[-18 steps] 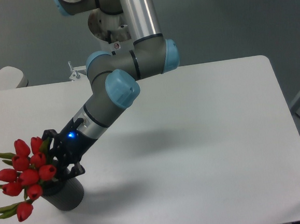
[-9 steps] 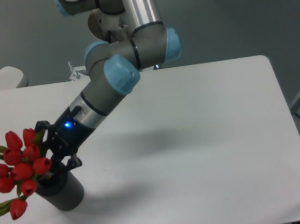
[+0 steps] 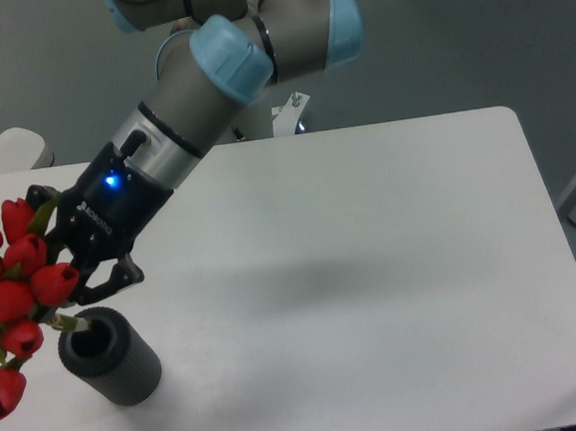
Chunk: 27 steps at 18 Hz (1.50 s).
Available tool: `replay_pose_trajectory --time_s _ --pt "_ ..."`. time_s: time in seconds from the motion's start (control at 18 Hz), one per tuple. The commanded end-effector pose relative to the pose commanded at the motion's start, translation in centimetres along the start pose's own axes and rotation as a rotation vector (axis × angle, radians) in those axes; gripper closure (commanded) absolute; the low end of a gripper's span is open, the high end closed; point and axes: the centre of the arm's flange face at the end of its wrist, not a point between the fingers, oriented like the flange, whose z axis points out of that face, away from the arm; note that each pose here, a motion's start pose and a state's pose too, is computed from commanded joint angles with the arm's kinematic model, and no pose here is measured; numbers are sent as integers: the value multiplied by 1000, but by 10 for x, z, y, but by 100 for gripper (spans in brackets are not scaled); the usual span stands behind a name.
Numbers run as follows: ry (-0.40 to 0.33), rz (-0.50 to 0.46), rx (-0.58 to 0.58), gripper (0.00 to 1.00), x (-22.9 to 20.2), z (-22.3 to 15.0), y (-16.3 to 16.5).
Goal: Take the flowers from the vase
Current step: 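Lift the gripped tulips up out of the grey vase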
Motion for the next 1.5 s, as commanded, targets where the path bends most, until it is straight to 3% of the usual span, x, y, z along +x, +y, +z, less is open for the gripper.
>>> replay_pose_trajectory --time_s 0.56,1.5 --pt "-40 -14 52 63 -44 -45 6" --pt "-118 60 46 63 -109 -87 62"
